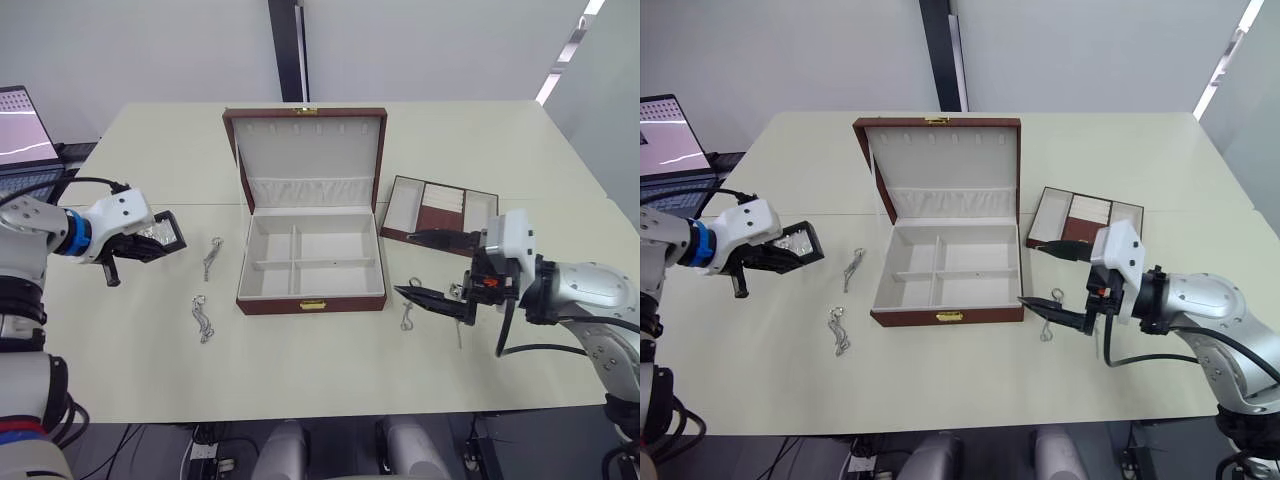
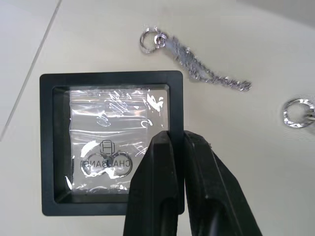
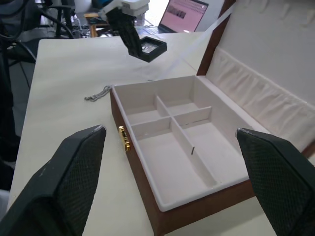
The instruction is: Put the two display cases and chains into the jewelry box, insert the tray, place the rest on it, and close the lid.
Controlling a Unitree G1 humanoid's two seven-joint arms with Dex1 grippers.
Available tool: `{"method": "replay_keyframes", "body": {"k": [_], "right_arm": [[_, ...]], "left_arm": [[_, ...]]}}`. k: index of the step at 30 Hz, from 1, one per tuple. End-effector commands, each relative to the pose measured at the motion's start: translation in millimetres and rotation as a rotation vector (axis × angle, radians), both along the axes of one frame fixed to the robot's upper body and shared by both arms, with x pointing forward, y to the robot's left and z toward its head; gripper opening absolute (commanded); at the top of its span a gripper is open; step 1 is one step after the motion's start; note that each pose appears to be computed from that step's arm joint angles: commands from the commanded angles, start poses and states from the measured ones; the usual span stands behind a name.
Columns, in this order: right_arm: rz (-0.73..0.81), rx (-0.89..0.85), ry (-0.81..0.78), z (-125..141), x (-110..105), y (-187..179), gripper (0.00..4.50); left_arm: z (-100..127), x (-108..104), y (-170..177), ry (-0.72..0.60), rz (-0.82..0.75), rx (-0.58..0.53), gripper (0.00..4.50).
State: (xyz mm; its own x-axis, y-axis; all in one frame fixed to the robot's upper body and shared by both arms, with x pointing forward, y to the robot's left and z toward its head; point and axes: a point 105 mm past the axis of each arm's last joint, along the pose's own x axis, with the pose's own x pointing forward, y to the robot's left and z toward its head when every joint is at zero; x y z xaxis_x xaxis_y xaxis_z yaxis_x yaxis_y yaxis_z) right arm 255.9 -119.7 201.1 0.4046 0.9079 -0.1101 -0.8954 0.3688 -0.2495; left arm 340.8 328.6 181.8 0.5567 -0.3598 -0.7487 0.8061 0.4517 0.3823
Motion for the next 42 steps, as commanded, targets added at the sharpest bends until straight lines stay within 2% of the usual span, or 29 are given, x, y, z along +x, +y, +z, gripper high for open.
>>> {"method": "replay_keyframes", "body": {"k": [1, 4, 7, 15, 17, 20, 24, 32, 42], "right_arm": [[-0.055, 0.001, -0.021, 5.1, -0.3, -13.1, 4.50], [-0.113, -0.007, -0.016, 0.7, 1.4, -25.2, 4.50], [-0.165, -0.011, -0.029, -1.4, 3.2, -33.6, 4.50], [-0.256, -0.008, -0.055, -0.8, 1.7, -42.2, 4.50], [-0.279, -0.008, -0.057, -1.0, -0.7, -45.2, 4.50], [-0.314, -0.011, -0.060, -1.9, -5.2, -48.9, 4.50], [-0.346, -0.008, -0.058, -3.8, -8.6, -50.4, 4.50], [-0.397, -0.008, -0.060, -4.8, -13.3, -53.9, 4.50], [-0.429, -0.016, -0.059, -5.0, -17.1, -56.8, 4.50]], "left_arm": [[27.5, -10.4, -23.0, -0.005, -0.067, -0.030, 0.04], [43.1, -23.2, -53.9, 0.020, -0.160, -0.051, 0.04], [56.0, -26.0, -84.0, 0.017, -0.244, -0.056, 0.04], [59.1, -18.5, -131.2, 0.024, -0.365, -0.104, 0.04], [56.1, -16.3, -149.0, 0.037, -0.413, -0.136, 0.04], [42.4, -6.2, -166.3, 0.046, -0.461, -0.123, 0.04], [32.0, 12.5, -181.3, 0.021, -0.472, -0.121, 0.04], [8.8, 33.6, -217.2, 0.034, -0.527, -0.154, 0.04], [-10.1, 45.5, -240.9, 0.055, -0.558, -0.174, 0.04]]}}
